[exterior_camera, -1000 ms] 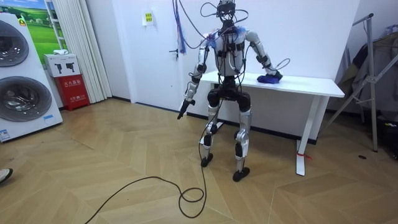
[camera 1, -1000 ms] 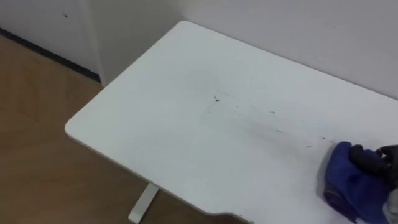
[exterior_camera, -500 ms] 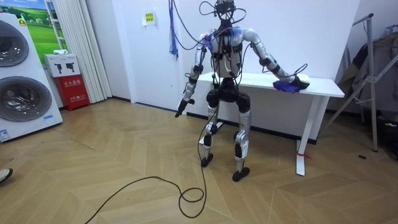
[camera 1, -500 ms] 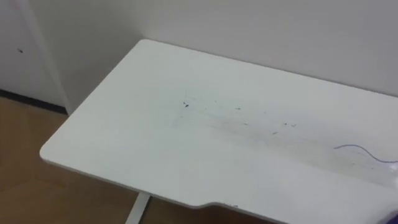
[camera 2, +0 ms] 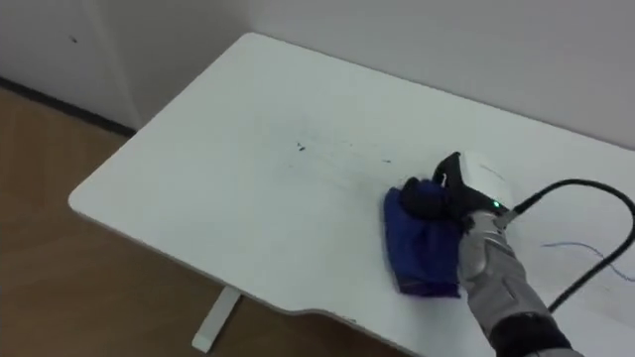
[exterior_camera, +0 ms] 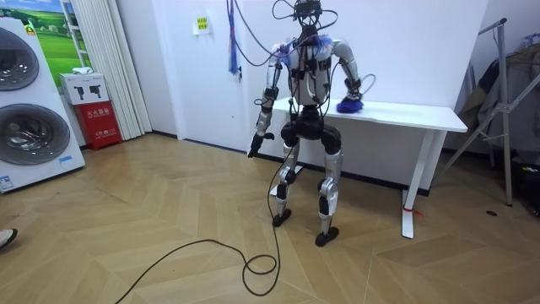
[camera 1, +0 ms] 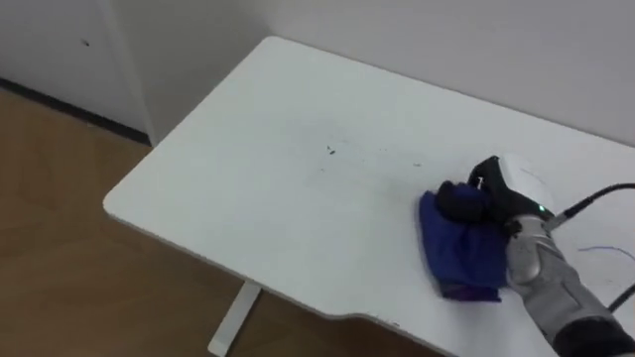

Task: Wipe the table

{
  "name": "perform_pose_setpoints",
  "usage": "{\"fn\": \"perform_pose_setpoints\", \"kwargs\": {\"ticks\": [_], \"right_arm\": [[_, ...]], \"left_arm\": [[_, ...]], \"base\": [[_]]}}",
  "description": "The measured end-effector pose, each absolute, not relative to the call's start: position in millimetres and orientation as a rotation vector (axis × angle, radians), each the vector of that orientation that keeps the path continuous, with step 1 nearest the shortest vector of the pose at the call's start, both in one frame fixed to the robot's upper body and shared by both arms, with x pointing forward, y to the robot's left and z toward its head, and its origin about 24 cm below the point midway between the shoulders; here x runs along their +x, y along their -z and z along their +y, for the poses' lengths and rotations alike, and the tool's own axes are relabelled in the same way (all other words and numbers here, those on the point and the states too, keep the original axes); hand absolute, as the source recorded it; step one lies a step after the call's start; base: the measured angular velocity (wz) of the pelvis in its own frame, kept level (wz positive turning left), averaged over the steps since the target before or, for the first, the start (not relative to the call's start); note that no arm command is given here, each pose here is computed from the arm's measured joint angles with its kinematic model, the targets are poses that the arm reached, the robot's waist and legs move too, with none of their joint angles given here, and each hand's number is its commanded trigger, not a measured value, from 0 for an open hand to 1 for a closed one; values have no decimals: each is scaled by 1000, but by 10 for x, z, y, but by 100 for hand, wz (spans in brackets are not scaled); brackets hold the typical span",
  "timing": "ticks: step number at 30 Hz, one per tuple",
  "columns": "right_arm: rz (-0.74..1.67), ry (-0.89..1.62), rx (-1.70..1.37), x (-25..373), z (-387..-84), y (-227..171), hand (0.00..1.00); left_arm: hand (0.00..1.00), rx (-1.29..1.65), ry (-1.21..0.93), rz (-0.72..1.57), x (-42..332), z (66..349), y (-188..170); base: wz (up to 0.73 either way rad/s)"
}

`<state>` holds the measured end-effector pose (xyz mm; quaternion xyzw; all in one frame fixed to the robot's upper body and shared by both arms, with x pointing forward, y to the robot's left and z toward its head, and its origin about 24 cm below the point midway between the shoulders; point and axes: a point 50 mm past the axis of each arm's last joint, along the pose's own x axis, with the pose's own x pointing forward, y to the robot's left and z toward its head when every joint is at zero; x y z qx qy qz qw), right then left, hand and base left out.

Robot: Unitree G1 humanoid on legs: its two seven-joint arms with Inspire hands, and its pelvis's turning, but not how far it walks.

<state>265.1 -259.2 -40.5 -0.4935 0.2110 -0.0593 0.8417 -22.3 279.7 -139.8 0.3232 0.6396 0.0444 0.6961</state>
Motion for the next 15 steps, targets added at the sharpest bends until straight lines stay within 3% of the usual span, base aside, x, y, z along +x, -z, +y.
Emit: {"fn": "perform_pose_setpoints", "kwargs": {"ticks": [5, 7, 12, 15], "right_arm": [[539, 337, -846, 2265, -2970, 562, 100], [616, 473, -811, 2071, -3317, 555, 100], [815, 786, -748, 1349, -4087, 455, 100], [883, 911, -720, 1033, -4274, 421, 100]], "left_arm": [[0, 715, -121, 1491, -438, 2854, 1373], [0, 719, -146, 1481, -406, 2919, 1352], [0, 721, -207, 1460, -361, 3049, 1300], [0, 701, -253, 1447, -313, 3093, 1287]], "base": [[35], [12], [-18], [-20]]}}
